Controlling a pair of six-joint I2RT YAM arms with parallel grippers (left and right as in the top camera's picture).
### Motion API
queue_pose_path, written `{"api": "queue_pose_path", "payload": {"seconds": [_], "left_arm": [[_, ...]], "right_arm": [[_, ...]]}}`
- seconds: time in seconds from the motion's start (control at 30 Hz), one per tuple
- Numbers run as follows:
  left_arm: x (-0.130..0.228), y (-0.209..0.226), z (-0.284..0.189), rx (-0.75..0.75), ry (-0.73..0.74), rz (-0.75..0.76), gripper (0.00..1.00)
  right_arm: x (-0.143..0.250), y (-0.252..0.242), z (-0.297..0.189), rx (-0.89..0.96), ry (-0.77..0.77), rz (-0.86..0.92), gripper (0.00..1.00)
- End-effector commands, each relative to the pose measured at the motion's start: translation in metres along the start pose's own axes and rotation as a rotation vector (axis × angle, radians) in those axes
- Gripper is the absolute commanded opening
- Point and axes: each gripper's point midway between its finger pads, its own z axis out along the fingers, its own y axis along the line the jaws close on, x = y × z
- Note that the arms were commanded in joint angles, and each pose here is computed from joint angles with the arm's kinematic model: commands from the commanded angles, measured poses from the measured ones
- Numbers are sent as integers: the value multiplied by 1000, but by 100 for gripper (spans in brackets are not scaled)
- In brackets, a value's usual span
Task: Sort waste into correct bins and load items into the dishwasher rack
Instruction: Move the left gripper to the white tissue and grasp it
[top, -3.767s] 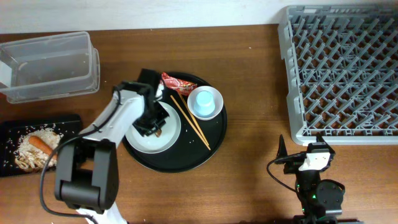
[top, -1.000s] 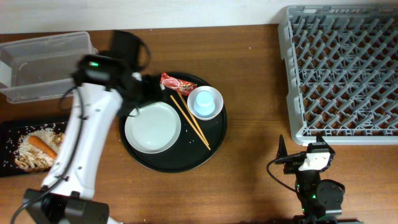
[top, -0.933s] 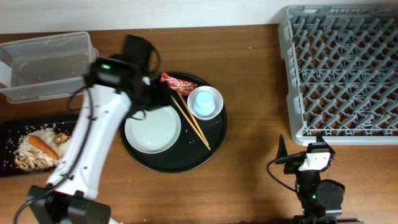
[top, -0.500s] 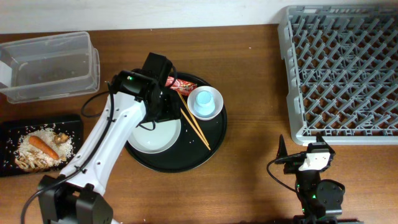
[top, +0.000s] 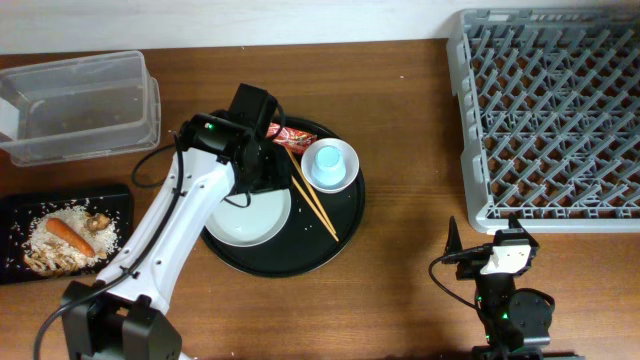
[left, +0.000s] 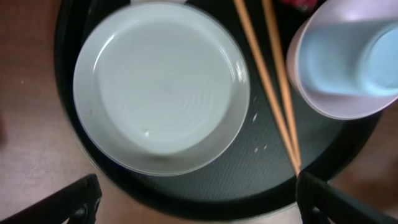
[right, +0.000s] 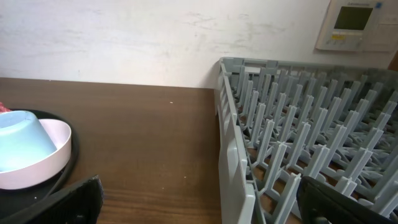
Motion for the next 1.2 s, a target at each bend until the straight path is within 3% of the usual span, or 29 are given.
{"api": "queue_pose_path", "payload": {"seconds": [0.0, 0.07, 0.17, 0.3, 0.4, 0.5, 0.57, 0.8, 1.03, 1.17], "left_arm": [[-10, -6, 1, 28, -41, 38, 99], [-18, -22, -1, 127, -59, 135, 99], [-37, -11, -4, 132, -85, 95, 99], [-89, 9, -10, 162, -181, 34, 97], [-119, -7, 0, 281, -256, 193, 99], [-132, -4, 29, 205, -269, 232, 99], [-135, 3, 54, 123, -250, 230, 99], [-122, 8, 103, 72, -147, 236, 98], [-122, 16, 116, 20, -132, 215, 89], [-105, 18, 141, 5, -46, 223, 83]], "right_arm": [[3, 0, 0, 2, 6, 7, 98], [3, 0, 0, 2, 6, 6, 98], [3, 0, 0, 2, 6, 7, 98], [3, 0, 0, 2, 6, 7, 98], [3, 0, 0, 2, 6, 7, 98], [3, 0, 0, 2, 6, 6, 98], [3, 0, 0, 2, 6, 7, 98], [3, 0, 0, 2, 6, 6, 98], [3, 0, 0, 2, 6, 7, 98], [3, 0, 0, 2, 6, 7, 98]]}}
